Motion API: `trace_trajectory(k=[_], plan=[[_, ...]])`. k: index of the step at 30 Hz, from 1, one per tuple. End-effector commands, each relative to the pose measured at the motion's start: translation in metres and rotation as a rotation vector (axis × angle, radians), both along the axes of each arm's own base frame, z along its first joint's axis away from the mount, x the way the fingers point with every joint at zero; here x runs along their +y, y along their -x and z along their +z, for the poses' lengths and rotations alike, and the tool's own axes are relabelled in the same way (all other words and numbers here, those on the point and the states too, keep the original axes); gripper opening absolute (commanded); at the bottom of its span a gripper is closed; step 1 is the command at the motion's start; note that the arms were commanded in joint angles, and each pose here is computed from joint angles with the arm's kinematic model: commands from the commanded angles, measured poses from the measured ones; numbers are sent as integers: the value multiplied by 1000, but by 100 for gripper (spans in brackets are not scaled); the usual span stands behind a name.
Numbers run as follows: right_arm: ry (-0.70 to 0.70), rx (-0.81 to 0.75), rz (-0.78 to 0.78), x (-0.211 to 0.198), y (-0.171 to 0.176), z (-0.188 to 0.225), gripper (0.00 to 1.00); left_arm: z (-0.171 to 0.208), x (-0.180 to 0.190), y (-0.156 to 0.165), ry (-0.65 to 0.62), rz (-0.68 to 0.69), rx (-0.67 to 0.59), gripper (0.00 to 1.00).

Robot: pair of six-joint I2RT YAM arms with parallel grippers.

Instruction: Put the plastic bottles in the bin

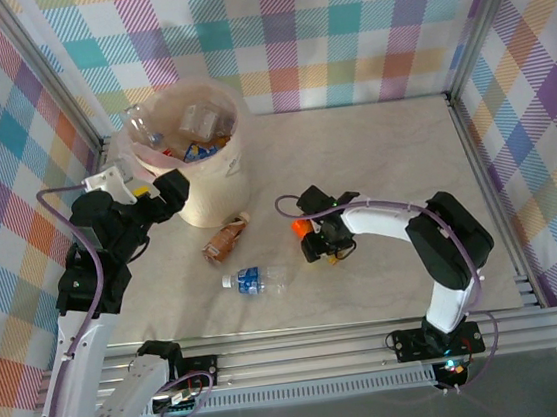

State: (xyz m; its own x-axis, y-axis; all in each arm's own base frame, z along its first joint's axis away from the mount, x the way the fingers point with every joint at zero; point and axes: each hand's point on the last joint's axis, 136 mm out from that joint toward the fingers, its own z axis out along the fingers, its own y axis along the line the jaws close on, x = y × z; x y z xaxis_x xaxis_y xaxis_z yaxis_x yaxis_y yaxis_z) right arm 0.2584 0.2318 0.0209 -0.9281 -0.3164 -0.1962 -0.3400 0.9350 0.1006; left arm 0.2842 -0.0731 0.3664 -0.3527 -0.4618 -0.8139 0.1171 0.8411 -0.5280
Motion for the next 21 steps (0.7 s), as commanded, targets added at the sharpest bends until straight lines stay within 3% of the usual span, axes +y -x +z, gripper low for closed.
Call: trace_trajectory(k=[1,11,21], plan=[[-21,-29,5,0,2,13,60,11,-7,0,30,-26,-37,100],[-182,-242,29,8,-9,90,50,19,-25,2,43,-103,-19,100],[-495,-570,69,19,-11,206,45,18,-116,-2,2,-360,-5,100]])
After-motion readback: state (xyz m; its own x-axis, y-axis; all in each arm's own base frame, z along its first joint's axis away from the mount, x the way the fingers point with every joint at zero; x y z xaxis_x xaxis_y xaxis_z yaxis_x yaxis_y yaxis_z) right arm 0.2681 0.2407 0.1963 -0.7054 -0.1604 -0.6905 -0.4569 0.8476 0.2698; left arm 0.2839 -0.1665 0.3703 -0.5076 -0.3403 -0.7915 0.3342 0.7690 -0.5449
